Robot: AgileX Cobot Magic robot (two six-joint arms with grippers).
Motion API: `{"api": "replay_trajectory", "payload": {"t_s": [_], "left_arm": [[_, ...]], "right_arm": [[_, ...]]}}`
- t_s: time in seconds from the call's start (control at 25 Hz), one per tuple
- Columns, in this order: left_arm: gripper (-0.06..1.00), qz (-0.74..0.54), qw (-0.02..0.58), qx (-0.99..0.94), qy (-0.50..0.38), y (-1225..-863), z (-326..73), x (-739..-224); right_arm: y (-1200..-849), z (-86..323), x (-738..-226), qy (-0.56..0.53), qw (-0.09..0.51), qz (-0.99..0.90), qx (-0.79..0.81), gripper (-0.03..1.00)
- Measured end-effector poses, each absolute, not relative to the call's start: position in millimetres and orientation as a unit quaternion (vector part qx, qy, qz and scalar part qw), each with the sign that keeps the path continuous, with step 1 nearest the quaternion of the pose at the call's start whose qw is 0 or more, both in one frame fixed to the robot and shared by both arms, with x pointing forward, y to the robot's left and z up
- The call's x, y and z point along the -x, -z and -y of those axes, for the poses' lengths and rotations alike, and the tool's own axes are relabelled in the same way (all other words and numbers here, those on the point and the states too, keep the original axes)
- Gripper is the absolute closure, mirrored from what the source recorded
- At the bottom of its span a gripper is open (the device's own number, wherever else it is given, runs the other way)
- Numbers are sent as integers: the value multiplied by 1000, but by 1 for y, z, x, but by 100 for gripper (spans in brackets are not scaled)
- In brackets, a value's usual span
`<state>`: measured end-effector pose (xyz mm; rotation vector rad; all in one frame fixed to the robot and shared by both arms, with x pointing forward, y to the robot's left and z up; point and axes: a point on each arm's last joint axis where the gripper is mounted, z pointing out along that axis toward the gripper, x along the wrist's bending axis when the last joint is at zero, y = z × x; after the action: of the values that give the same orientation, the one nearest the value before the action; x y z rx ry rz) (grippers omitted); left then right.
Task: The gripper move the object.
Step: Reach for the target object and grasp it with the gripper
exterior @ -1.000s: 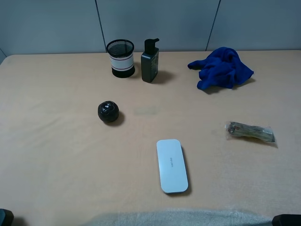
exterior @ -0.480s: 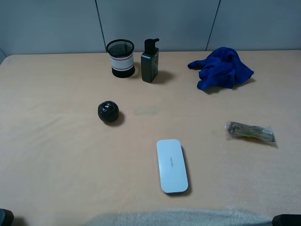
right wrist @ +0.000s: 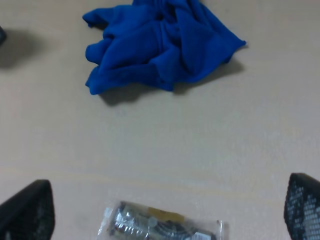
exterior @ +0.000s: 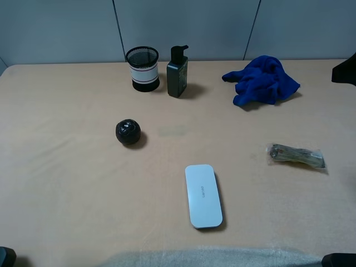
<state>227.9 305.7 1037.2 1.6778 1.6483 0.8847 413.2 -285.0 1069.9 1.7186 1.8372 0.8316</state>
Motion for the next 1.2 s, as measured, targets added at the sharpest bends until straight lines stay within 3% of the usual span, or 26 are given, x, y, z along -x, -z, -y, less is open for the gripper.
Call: {"api": "replay_trajectory", "payload": {"t_s": [0.8,1.2], "left_arm": [[1,-624,309,-635,-335,-1037,-306,-228],[1,-624,309,-635,-335,-1037,-306,-228]], "right_arm": [[-1084,279,-541,-253,213,-722,-608,27],[-1065,275,-599,-225,162,-736,-617,27]]}}
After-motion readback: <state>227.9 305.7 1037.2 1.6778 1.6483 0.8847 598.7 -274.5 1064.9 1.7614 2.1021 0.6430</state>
